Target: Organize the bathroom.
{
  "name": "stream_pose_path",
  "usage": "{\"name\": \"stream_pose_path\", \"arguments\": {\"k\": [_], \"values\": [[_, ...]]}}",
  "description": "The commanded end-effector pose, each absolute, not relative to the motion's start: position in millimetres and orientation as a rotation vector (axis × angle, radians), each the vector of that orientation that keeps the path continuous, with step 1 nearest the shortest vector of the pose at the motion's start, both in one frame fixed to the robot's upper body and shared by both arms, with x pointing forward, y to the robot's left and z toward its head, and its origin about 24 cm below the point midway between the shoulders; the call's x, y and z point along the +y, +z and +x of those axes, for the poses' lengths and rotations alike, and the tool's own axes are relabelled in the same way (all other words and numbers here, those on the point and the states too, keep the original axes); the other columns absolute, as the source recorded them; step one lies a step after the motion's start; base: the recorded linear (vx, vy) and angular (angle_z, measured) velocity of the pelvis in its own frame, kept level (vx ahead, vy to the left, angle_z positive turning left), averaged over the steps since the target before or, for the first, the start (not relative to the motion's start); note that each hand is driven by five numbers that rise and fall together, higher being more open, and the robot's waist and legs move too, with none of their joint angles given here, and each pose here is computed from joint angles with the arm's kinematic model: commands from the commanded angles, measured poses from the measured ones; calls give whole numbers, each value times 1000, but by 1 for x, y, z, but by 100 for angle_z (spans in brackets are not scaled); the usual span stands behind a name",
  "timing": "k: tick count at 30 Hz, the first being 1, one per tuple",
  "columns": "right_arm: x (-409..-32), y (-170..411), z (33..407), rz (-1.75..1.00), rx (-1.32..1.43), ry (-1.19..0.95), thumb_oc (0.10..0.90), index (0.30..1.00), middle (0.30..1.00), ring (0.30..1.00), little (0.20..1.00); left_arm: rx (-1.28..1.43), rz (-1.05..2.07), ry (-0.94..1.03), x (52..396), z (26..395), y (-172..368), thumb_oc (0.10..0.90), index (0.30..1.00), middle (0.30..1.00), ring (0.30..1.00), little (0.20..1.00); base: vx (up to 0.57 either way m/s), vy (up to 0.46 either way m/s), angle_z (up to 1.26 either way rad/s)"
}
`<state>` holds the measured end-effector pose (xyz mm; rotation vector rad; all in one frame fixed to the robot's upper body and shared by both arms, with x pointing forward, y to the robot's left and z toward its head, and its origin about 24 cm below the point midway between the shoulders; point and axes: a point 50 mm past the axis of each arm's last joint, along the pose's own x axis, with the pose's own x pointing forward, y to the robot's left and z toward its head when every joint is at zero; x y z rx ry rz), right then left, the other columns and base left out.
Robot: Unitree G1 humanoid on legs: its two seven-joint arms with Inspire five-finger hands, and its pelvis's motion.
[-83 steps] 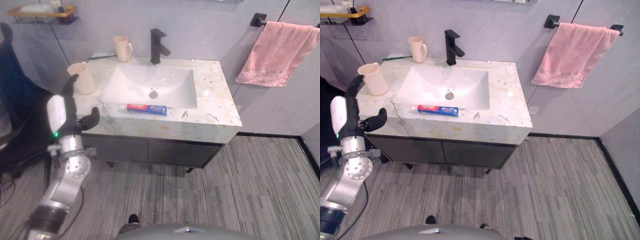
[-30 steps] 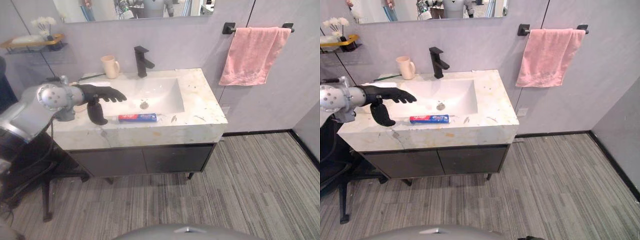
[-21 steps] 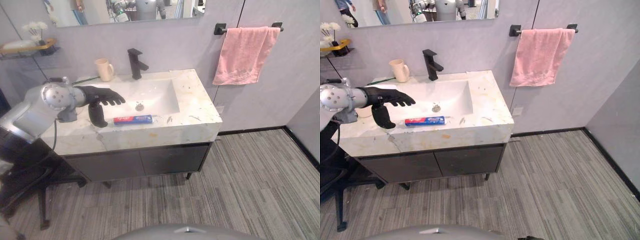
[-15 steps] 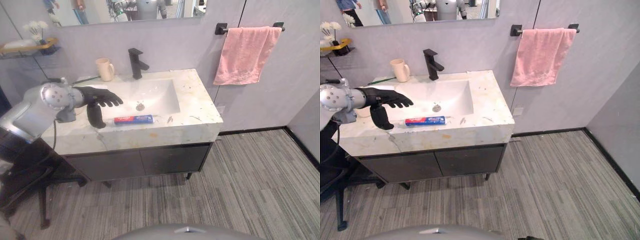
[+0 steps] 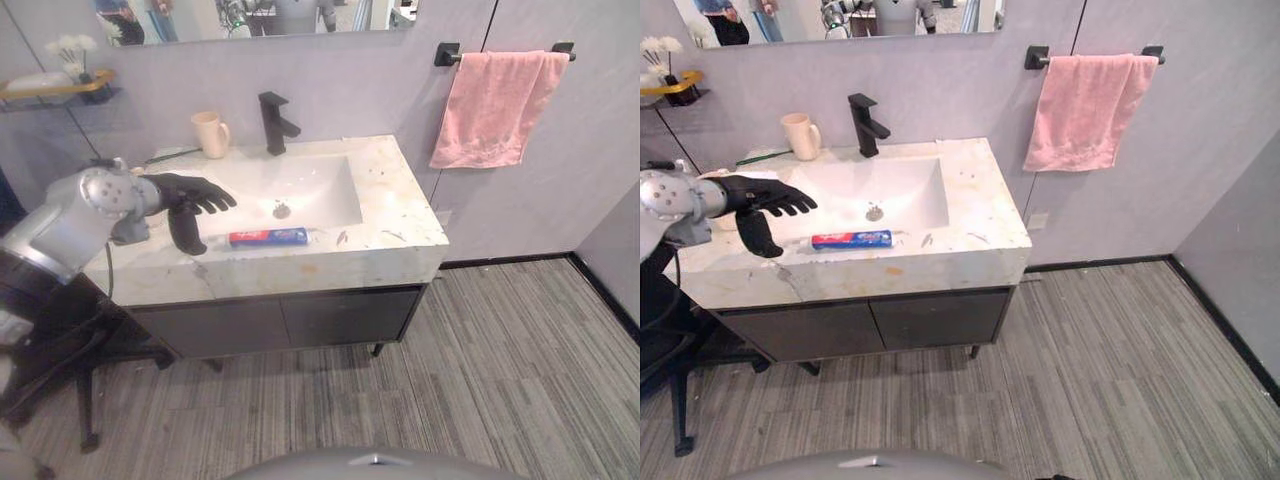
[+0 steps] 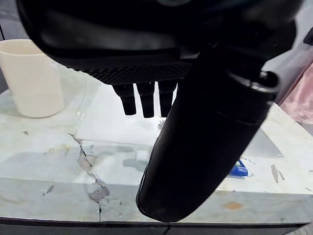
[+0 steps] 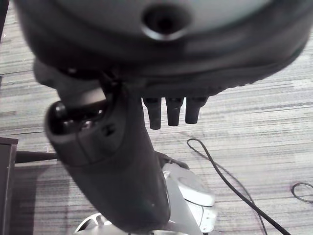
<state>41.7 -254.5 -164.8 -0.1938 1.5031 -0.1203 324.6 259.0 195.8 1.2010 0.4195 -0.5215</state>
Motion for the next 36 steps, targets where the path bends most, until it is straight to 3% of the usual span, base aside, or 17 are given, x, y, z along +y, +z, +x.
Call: {"name": "stream_pose_path", "arguments": {"k": [1,24,36], "values": [[-261,-160,65,-182,1455,-142,800,900,900,900,900,180,1259,-272,264,334,277,800,900,900,900,900,0,0,0],[-254,-163,60,-164,1459,-141,800,900,900,900,900,225,1297,-248,255,339,215,800,900,900,900,900,0,0,-1],[-254,-163,61,-140,1452,-156,800,900,900,900,900,227,1365,-257,252,339,209,800,900,900,900,900,0,0,0]]}}
